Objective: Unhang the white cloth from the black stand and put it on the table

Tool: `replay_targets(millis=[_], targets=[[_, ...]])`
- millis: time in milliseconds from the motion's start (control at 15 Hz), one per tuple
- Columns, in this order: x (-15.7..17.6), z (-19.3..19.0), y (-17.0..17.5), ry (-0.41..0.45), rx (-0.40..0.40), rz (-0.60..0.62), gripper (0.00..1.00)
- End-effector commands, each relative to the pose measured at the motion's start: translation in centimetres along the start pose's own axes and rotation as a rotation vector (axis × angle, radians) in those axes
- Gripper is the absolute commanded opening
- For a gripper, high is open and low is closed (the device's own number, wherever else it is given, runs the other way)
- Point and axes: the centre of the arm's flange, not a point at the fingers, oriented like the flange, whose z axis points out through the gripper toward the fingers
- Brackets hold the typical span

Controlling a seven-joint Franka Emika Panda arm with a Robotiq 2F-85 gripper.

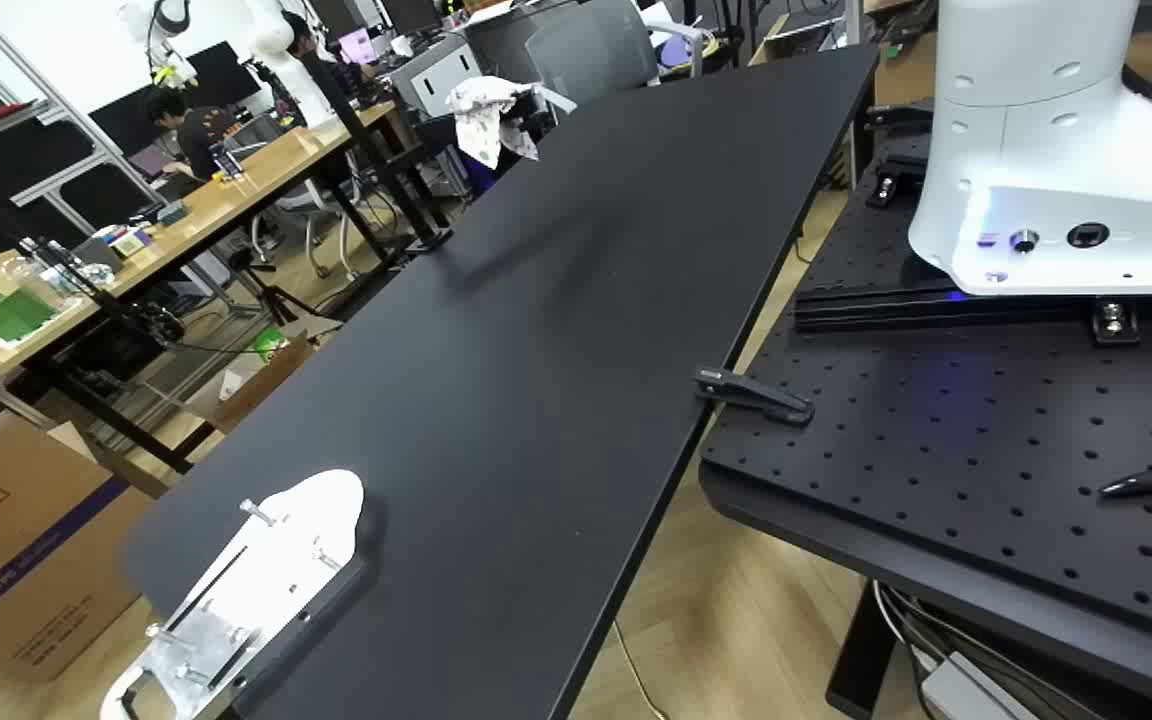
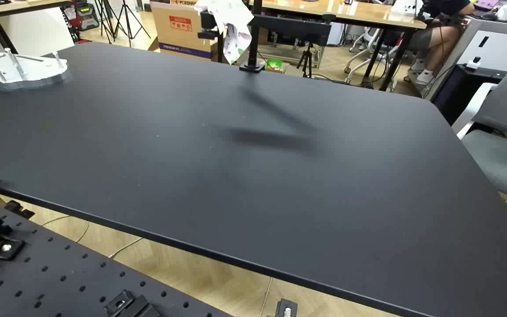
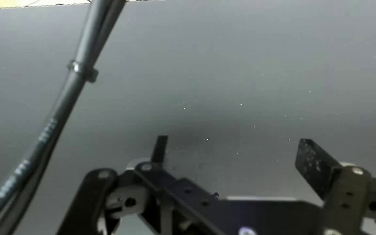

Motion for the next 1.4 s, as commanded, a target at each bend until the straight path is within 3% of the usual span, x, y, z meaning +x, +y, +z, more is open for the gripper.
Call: replay_targets(millis=[0, 733, 933, 1067, 1333], targets=[[0.0, 0.0, 0.0, 0.0, 0.0, 0.0, 1.0], [0.0, 0.0, 0.0, 0.0, 0.0, 0.0, 1.0], [1.7, 0.5, 0.7, -0.006, 0.01, 0.043, 1.0], [3.4, 1.1, 1.2, 0.027, -0.002, 0.053, 1.0], [8.6, 2.1, 1.6, 0.179, -0.039, 0.049, 1.0]])
